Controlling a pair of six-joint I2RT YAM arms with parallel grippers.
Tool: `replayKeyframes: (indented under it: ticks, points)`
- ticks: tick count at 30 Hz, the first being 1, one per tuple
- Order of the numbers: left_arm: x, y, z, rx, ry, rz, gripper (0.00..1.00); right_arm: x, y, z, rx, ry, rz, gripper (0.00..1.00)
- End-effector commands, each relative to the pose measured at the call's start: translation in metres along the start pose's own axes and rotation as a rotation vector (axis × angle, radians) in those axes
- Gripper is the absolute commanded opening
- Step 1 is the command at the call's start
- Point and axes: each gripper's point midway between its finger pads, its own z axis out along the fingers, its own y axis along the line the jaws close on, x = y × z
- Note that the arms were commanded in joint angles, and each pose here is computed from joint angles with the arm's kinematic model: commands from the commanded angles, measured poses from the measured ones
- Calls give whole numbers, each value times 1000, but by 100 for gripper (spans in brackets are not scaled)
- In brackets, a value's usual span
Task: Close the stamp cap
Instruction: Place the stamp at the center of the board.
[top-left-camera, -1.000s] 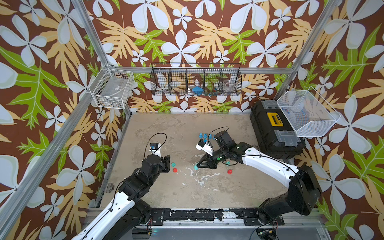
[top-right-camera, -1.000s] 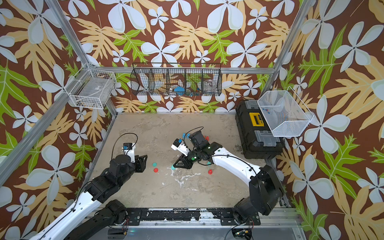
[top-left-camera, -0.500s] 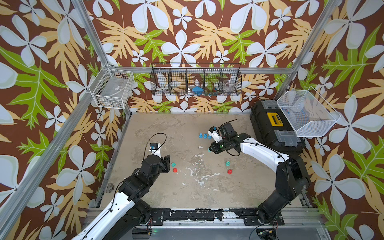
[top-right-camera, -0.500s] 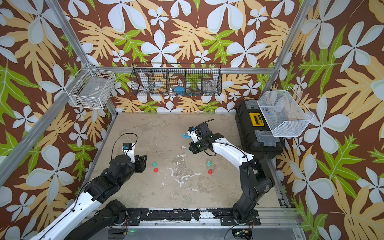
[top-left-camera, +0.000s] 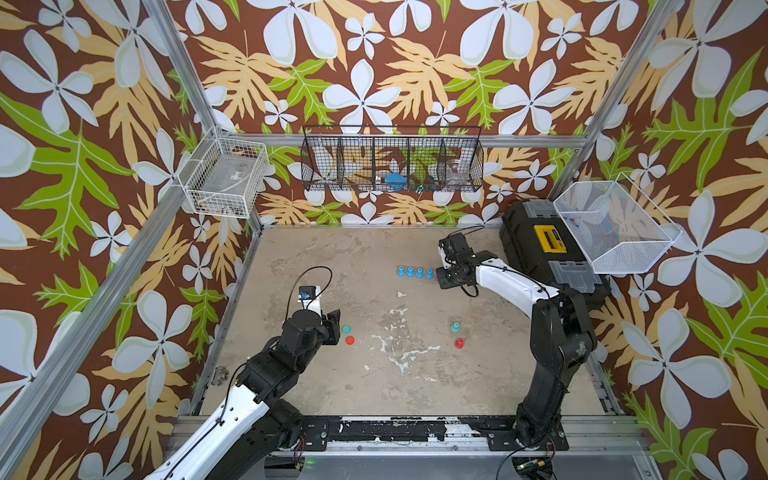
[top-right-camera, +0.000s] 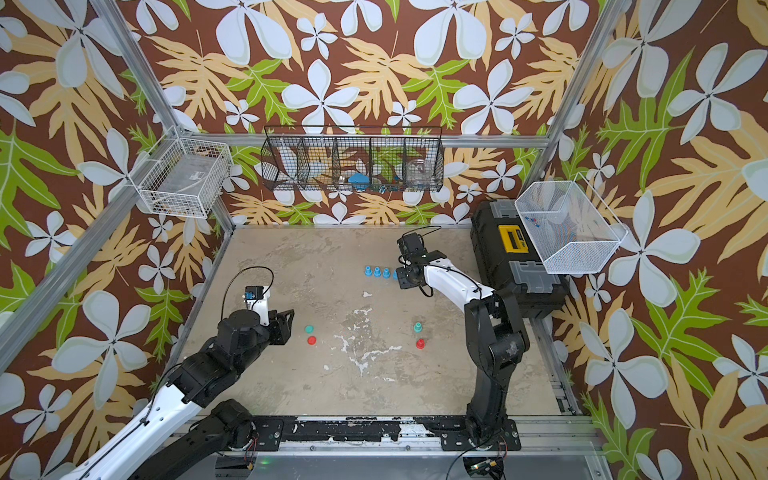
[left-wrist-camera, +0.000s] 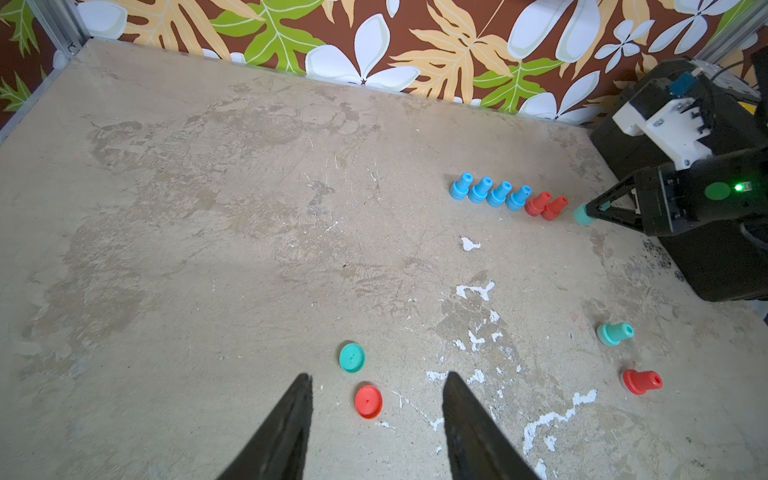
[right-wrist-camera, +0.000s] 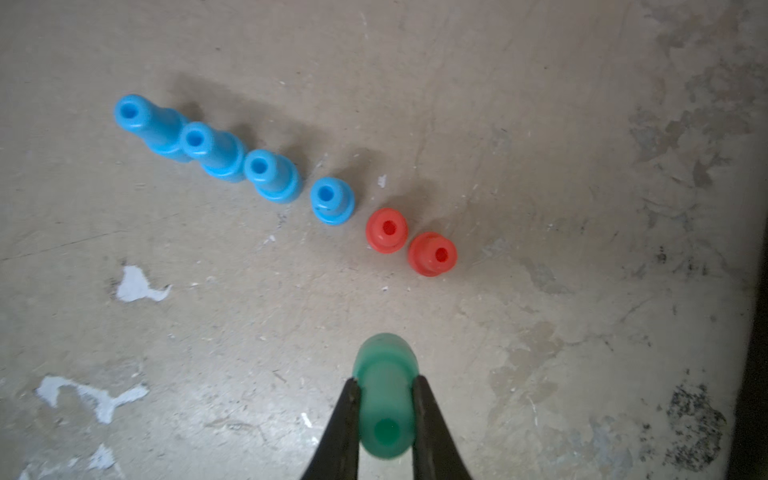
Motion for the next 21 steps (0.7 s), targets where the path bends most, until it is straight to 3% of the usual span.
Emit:
replayKeyframes:
  ticks: [1,21]
  points:
    - [-2,-1,0,4,-9,4,53,-2,-17,6,52,10,27,15]
    - [-2,0,1,-1,-10,5,53,-2,-48,47,19,71,100,15]
